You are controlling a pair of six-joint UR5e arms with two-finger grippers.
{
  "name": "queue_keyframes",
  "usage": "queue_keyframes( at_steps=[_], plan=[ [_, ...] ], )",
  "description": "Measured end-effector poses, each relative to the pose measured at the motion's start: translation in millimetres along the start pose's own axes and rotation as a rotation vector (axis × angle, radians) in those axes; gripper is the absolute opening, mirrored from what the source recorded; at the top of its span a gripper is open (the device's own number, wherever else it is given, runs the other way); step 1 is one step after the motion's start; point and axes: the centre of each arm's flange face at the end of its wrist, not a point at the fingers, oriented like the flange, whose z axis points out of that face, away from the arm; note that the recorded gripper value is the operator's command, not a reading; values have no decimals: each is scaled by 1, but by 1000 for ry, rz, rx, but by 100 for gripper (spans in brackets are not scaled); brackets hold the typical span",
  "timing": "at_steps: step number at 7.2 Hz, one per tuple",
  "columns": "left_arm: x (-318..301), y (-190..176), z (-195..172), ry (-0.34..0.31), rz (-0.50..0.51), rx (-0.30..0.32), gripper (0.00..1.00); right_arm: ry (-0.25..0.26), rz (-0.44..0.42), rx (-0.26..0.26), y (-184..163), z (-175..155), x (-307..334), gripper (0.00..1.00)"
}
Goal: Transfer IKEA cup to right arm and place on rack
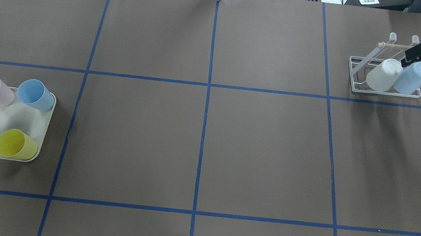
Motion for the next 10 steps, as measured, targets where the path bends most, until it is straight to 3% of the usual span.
queue_keyframes(
  at_steps=[1,4,7,9,10],
  plan=[
    [1,0,4,-2,1,-7,32,0,1,-1,0,0,0,98],
    [4,-9,13,-3,-3,-15,0,1,-1,-2,1,1,0,98],
    [11,-11,3,82,-11,-63,0,-14,-27,28,-5,-14,-17,98],
    [-5,-22,-45,137,-47,1,0,-45,-68,100,-10,-51,-52,98],
    [-5,-21,-67,153,-50,35,0,-73,-39,140,-5,-74,-78,98]
  ],
)
